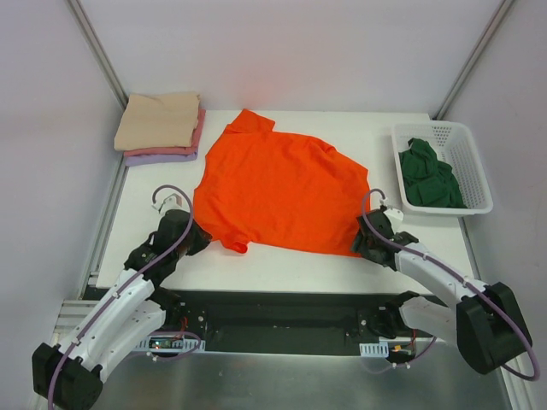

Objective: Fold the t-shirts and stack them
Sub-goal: Flatten out the tshirt

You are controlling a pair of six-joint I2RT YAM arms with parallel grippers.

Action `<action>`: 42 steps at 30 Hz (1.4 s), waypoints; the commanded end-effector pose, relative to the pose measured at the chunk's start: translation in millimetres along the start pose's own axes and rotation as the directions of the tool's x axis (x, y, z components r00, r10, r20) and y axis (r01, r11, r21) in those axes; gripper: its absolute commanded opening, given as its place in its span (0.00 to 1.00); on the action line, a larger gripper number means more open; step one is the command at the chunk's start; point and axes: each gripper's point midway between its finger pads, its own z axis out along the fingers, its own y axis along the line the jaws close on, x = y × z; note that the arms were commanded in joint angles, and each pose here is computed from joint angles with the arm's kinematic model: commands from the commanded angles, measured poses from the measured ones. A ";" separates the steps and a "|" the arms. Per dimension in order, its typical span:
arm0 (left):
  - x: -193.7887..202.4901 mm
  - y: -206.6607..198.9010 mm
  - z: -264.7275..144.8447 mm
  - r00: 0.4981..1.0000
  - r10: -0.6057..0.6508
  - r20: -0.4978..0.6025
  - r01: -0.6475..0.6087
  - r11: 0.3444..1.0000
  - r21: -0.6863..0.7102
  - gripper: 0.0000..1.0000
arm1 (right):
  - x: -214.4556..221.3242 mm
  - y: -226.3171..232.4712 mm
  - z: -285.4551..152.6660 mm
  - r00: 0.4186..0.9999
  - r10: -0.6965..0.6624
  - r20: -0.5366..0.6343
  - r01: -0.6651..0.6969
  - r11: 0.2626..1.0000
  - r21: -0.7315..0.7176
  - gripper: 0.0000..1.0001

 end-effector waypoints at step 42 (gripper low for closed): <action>-267.3 -167.7 -311.3 0.641 -0.187 0.744 -0.211 0.889 0.406 0.00 | -250.5 22.4 -371.4 0.602 0.290 0.744 0.217 0.837 -0.502 0.00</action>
